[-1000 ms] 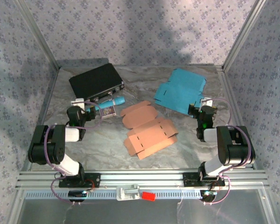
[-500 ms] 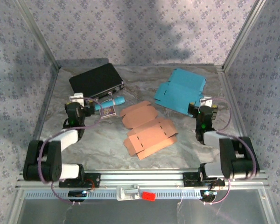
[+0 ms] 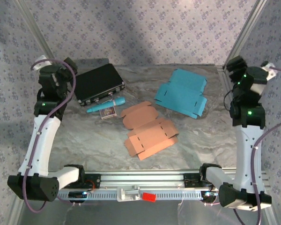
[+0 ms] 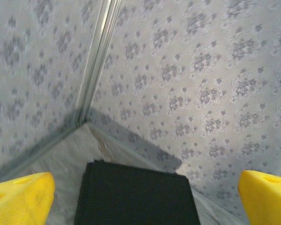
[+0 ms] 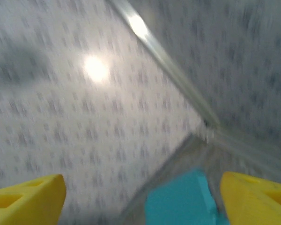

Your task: Fold the paper box

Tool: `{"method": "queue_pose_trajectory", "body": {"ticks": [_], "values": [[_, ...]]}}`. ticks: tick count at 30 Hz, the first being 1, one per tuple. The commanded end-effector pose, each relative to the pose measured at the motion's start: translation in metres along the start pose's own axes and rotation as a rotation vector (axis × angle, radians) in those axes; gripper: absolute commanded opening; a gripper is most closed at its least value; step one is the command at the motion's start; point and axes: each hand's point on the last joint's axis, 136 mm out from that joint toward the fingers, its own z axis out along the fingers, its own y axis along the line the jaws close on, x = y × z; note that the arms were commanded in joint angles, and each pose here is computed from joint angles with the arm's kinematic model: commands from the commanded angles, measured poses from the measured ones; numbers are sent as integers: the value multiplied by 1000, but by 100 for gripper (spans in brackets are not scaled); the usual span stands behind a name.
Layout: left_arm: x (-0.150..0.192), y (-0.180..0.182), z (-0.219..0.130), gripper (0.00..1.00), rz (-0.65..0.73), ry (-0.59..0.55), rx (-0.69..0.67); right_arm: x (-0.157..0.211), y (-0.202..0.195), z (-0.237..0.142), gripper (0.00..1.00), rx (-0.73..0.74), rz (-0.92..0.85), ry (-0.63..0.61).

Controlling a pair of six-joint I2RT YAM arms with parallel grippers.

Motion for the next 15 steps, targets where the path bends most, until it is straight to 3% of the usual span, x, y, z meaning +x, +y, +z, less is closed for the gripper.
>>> {"method": "queue_pose_trajectory", "body": {"ticks": [1,3,6,8,12,15], "values": [[125,-10,-3,99,-56,490,-27,153,-48,2,81,199,68,596],[161,-34,-20,90,8,590,27,205,-45,-15,72,186,30,791],[234,-54,-52,81,15,814,93,274,-54,-49,72,165,-20,999],[285,-61,-78,67,68,959,137,311,-65,-70,71,149,-32,1099],[365,-63,-119,64,172,1148,178,364,-92,-97,70,119,-1,1234],[400,-61,-129,59,164,1234,177,381,-107,-100,67,112,66,1240]]}}
